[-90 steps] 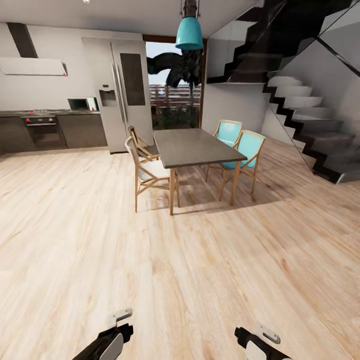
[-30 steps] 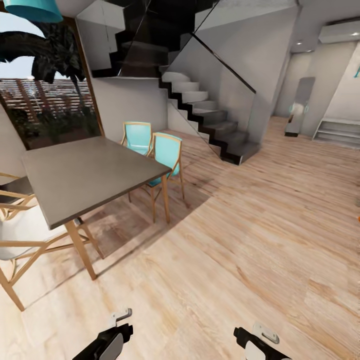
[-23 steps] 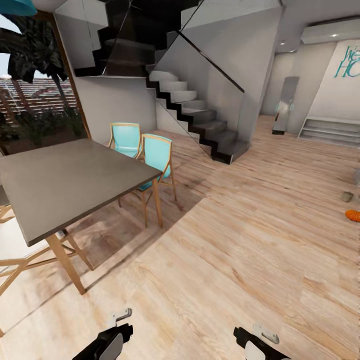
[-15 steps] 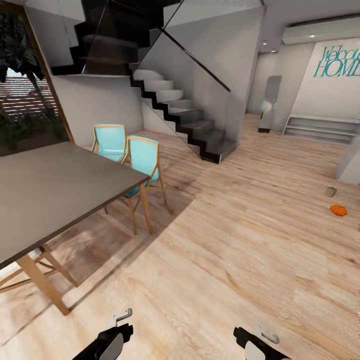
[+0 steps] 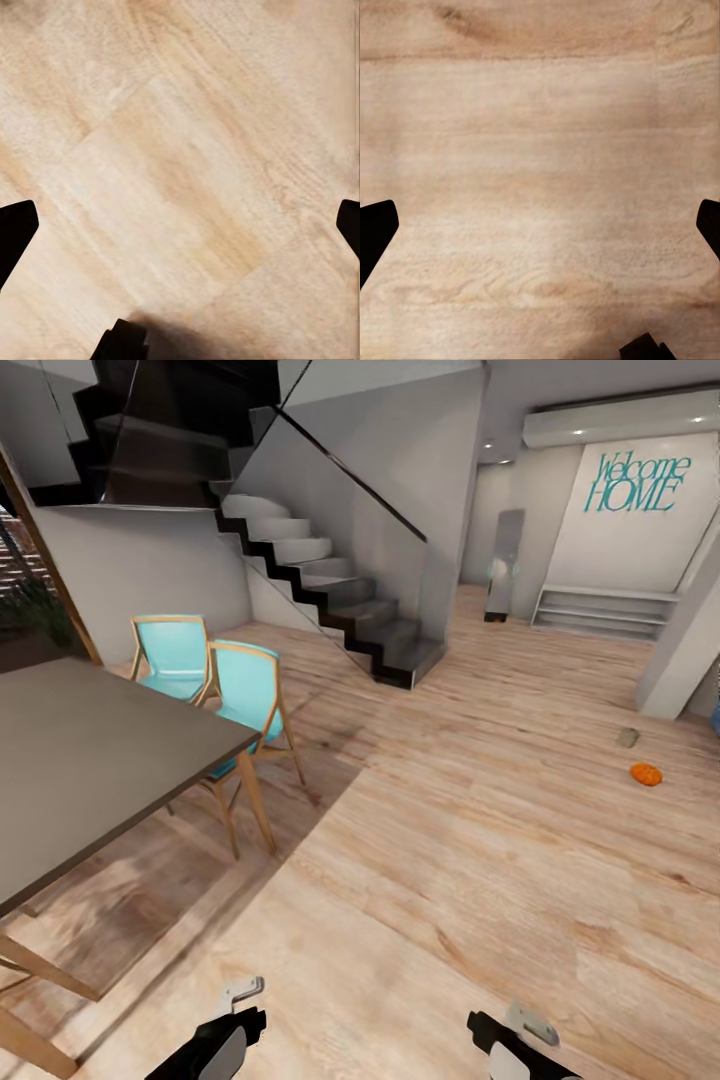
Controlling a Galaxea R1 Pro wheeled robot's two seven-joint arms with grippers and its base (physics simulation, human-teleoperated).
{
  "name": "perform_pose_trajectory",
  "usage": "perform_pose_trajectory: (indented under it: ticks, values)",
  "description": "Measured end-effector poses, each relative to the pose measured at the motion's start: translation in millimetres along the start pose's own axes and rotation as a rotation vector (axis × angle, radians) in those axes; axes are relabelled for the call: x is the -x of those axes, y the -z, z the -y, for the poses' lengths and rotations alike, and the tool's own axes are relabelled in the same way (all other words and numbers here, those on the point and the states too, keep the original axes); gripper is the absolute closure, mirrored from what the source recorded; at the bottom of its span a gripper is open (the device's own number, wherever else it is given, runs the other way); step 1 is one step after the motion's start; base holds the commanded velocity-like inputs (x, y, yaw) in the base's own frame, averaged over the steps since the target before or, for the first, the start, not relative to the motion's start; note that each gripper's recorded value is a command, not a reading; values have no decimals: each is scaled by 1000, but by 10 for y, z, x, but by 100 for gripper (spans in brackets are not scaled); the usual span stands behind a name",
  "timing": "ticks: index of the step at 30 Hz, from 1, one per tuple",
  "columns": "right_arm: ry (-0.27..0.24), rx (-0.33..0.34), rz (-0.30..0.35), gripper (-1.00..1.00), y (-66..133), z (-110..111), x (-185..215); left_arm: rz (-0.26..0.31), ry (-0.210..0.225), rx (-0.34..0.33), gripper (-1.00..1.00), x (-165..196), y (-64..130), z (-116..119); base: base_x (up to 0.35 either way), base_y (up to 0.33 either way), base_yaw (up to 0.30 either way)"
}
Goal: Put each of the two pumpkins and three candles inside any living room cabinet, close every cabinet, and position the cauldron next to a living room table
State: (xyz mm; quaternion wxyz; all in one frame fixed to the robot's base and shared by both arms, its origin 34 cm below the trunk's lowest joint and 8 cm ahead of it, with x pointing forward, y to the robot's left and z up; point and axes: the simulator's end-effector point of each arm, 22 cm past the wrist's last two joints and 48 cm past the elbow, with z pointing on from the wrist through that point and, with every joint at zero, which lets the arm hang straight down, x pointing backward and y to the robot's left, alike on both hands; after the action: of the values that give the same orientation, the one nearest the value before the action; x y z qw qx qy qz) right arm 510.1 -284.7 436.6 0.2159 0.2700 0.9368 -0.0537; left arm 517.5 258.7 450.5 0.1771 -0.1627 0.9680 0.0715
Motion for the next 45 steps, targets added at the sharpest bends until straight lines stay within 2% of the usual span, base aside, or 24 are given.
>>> perform_pose_trajectory:
  ticks: [20, 45]
  values:
    - [-4, -1, 10, -100, 0, 3, 23, 0, 0, 0, -100, -2, -1, -3, 342, 38, -169]
    - [-7, -7, 45, -100, -4, 44, 98, 0, -1, 1, -100, -3, -1, -5, 329, 81, -46]
